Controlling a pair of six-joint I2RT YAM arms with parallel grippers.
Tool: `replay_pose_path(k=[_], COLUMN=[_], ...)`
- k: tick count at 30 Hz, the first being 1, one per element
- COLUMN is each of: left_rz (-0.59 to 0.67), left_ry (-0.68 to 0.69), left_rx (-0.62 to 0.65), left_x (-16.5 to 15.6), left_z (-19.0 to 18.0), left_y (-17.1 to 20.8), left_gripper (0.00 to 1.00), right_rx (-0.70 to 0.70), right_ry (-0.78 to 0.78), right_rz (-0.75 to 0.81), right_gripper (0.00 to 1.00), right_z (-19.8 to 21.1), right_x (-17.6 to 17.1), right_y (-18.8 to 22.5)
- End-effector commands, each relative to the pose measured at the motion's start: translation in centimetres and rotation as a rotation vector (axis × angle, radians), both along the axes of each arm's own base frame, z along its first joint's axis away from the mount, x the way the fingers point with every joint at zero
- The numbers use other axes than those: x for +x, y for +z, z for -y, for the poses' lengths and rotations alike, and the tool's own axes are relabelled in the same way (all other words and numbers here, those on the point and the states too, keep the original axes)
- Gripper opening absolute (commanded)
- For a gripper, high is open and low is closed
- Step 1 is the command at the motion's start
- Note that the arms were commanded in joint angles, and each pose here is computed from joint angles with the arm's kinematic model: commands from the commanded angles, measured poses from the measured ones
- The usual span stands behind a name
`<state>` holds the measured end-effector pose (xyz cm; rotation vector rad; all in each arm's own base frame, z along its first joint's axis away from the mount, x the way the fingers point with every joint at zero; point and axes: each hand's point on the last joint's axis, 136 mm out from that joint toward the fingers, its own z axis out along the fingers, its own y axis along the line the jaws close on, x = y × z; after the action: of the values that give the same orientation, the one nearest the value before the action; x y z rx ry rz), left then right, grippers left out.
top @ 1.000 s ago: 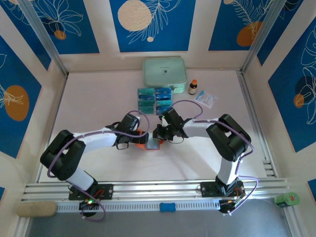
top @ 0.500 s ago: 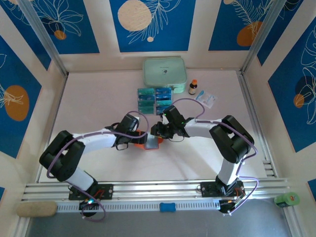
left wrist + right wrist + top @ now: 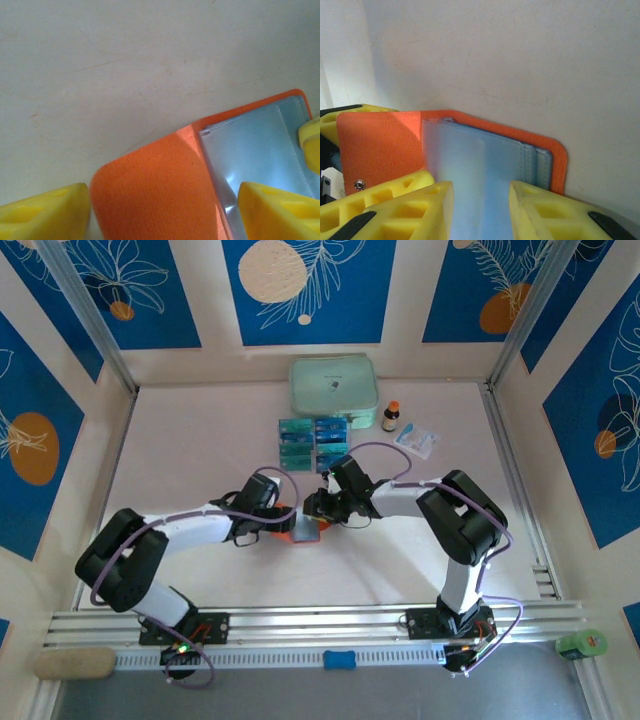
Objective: Put the credit cards into the card holder
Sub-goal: Flip over the card slot in the card holder.
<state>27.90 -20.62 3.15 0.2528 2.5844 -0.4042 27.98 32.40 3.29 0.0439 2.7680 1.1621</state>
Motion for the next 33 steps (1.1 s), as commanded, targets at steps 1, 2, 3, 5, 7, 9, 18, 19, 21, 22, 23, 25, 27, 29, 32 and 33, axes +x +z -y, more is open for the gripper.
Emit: replay_pose_path(k=[1, 2, 3, 5, 7, 9, 18, 19, 21, 22, 23, 25, 27, 29, 32, 33], left_rz=[0.013, 0.015, 0.018, 0.021, 0.021, 0.021, 0.067, 0.080, 0.109, 0.120, 0.131, 0.143, 0.150, 0.152, 0.155, 0.154], left_ry=[-0.008, -0.008, -0.008, -0.008, -0.011, -0.011, 0.022, 0.033, 0.060, 0.073, 0.089, 0.116, 0.147, 0.172, 0.199, 0.209], left_rx=[-0.032, -0.034, -0.036, -0.039, -0.040, -0.040, -0.065, -0.076, -0.100, -0.110, -0.123, -0.145, -0.176, -0.202, -0.223, -0.227], left_x=[-0.4, -0.4, -0.4, -0.4, -0.4, -0.4, 0.0, 0.1, 0.4, 0.4, 0.5, 0.6, 0.6, 0.6, 0.5, 0.4], left_z=[0.3, 0.3, 0.3, 0.3, 0.4, 0.4, -0.2, -0.3, -0.8, -1.1, -1.5, -2.1, -2.7, -3.3, -4.2, -4.5], left_y=[0.6, 0.6, 0.6, 0.7, 0.7, 0.7, 2.4, 3.0, 4.2, 4.6, 5.1, 5.8, 6.3, 6.7, 6.9, 6.9], left_gripper=[0.76, 0.76, 0.76, 0.76, 0.76, 0.76, 0.82, 0.83, 0.85, 0.85, 0.86, 0.87, 0.88, 0.88, 0.90, 0.90], right_rx=[0.010, 0.018, 0.028, 0.042, 0.054, 0.071, 0.133, 0.138, 0.145, 0.149, 0.152, 0.158, 0.167, 0.174, 0.187, 0.193], right_ry=[0.004, 0.004, 0.005, 0.004, 0.006, 0.010, 0.028, 0.030, 0.033, 0.034, 0.037, 0.042, 0.048, 0.055, 0.064, 0.066], right_rz=[-0.055, -0.059, -0.061, -0.065, -0.067, -0.065, -0.039, -0.033, -0.028, -0.024, -0.022, -0.020, -0.018, -0.021, -0.032, -0.037], right_gripper=[0.35, 0.35, 0.36, 0.36, 0.36, 0.36, 0.35, 0.35, 0.39, 0.41, 0.43, 0.46, 0.48, 0.49, 0.50, 0.50], right_z=[0.2, 0.1, 0.0, -0.2, -0.4, -0.6, -1.5, -1.6, -1.9, -2.0, -2.2, -2.6, -3.1, -3.7, -4.7, -5.1], right_x=[-0.8, -0.8, -0.8, -0.8, -0.7, -0.7, -0.9, -1.0, -1.1, -1.2, -1.2, -1.2, -1.2, -1.2, -1.1, -1.0], right_y=[-1.0, -0.9, -0.7, -0.4, -0.1, 0.4, 3.6, 4.0, 4.7, 5.0, 5.2, 5.7, 6.1, 6.3, 6.3, 6.3])
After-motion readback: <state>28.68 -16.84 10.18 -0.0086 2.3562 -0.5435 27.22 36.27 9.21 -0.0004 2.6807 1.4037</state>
